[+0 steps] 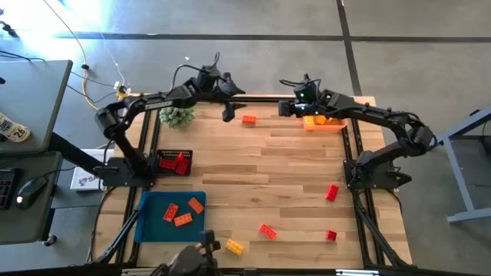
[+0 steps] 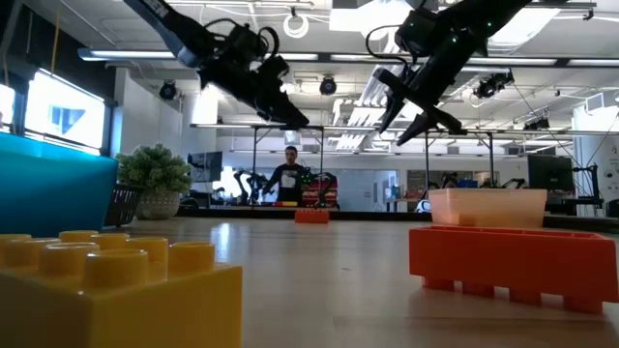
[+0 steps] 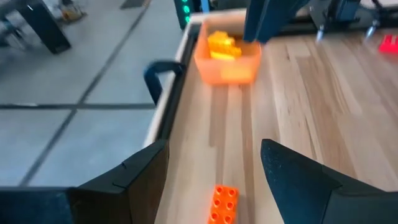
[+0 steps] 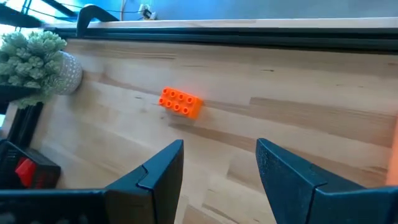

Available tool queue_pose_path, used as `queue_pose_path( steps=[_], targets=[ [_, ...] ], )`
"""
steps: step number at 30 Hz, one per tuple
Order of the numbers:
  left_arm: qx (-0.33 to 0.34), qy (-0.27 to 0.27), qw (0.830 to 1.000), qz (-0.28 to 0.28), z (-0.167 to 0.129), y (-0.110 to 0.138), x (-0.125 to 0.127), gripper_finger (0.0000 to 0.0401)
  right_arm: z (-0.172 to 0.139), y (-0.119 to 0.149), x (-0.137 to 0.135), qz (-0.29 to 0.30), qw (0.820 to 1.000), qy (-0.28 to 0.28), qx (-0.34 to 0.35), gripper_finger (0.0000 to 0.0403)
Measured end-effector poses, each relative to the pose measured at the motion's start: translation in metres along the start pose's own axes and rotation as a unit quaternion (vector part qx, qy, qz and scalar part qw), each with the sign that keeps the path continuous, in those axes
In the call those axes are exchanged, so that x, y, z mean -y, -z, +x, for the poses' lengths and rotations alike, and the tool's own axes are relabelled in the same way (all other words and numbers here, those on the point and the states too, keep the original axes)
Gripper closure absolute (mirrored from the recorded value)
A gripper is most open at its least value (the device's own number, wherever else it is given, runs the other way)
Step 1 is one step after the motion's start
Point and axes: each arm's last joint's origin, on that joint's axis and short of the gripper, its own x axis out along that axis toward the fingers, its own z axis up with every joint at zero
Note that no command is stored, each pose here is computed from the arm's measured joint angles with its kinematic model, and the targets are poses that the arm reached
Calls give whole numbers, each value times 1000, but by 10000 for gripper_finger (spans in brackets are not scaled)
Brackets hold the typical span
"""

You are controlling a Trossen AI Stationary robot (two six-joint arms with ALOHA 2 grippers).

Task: Sort & place blocks by color
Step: Put the orange game piece into the blue bin

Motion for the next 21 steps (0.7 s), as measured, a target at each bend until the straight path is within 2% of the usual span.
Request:
queue_pose_path(
  steps=[8,16,21],
  targets=[
    [-38,44,998,-25,38,32,0,159,-1,11,-10,7,1000,4,6,215],
    [-53,47,993,-95,61,34,-8,159,-1,15,-14,9,1000,7,10,215],
    [-99,66,986,-114,71,36,-6,159,-1,15,-14,6,1000,11,14,215]
  ],
)
